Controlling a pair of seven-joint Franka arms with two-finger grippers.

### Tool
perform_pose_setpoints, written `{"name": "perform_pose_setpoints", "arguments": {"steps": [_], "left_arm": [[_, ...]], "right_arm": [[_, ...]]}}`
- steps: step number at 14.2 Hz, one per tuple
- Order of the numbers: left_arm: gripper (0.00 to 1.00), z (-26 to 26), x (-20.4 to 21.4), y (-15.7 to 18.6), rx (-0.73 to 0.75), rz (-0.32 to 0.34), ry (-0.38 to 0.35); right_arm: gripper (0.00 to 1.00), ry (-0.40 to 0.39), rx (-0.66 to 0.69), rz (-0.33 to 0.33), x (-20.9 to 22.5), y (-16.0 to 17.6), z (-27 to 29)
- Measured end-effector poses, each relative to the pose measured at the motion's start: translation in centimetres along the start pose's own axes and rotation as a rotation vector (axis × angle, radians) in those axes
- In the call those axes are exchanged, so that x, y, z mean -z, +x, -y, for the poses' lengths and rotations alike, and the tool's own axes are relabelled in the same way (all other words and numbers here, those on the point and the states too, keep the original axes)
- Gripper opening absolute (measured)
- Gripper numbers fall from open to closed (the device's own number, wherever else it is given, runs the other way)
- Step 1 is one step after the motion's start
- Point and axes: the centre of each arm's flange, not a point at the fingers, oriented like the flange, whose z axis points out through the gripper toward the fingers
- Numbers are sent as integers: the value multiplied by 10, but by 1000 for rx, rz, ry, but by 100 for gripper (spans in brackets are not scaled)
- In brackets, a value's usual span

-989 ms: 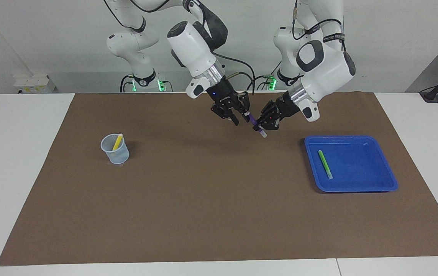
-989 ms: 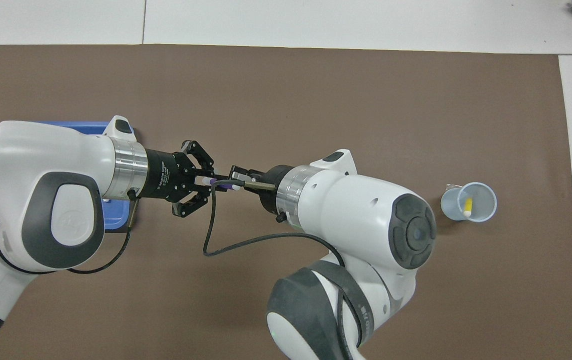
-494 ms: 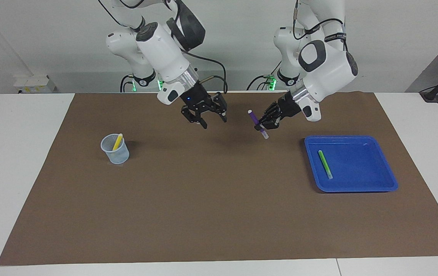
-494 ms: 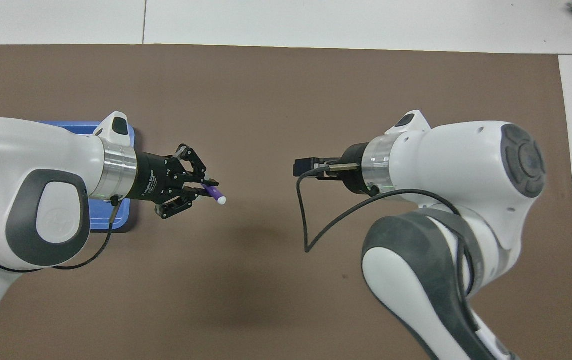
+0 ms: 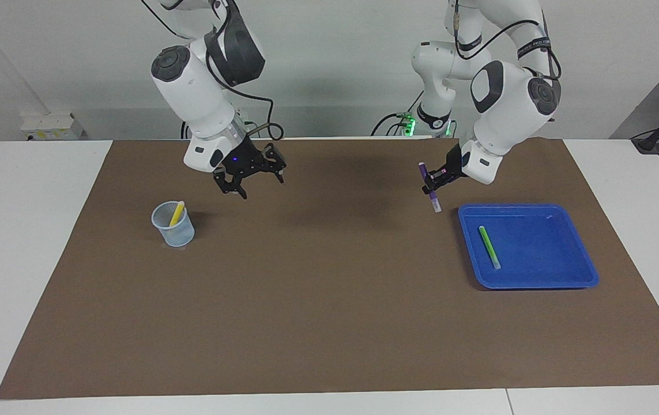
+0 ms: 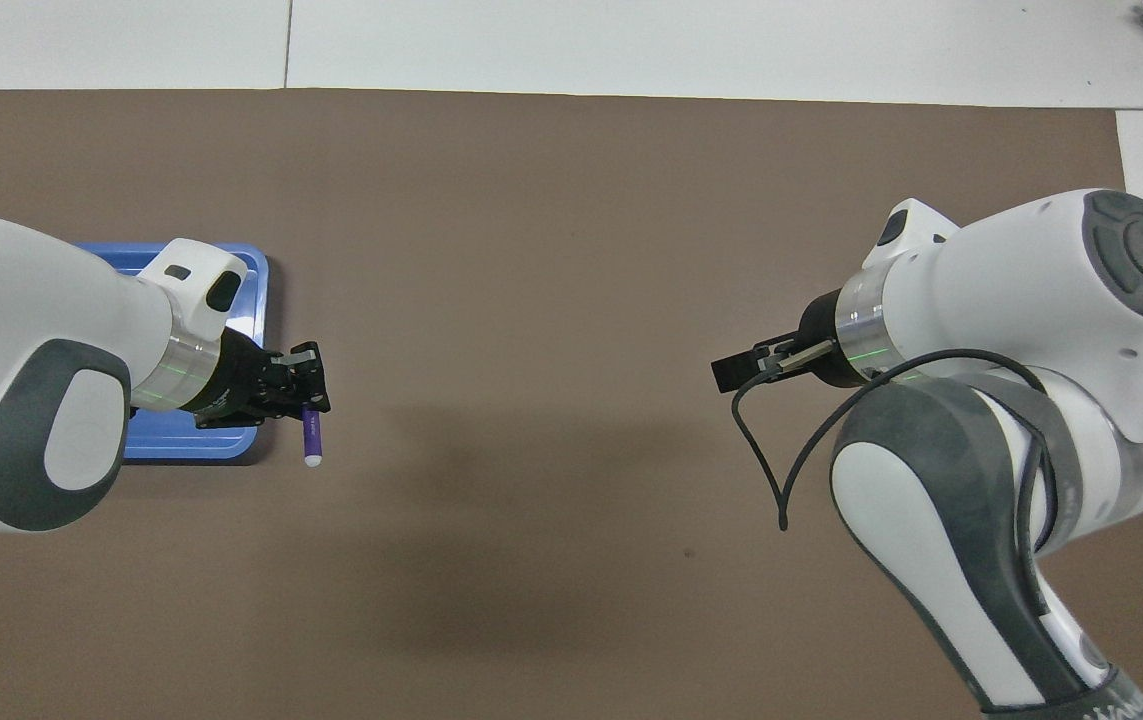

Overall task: Right arm passes pens to left for tray arrangement
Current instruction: 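Place the purple pen in the tray while the right gripper reaches the cup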

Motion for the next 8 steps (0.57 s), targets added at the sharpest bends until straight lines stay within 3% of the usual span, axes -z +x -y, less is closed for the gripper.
{"name": "perform_pose_setpoints", "arguments": {"steps": [4,8], "left_arm": [[18,46,11,21,-243,-54,187],[18,119,31,47,-364,-54,261]], "right_arm": [[100,-103,10,40,8,-8,-36],[100,-104,-41,48,15,-20,-96]]}}
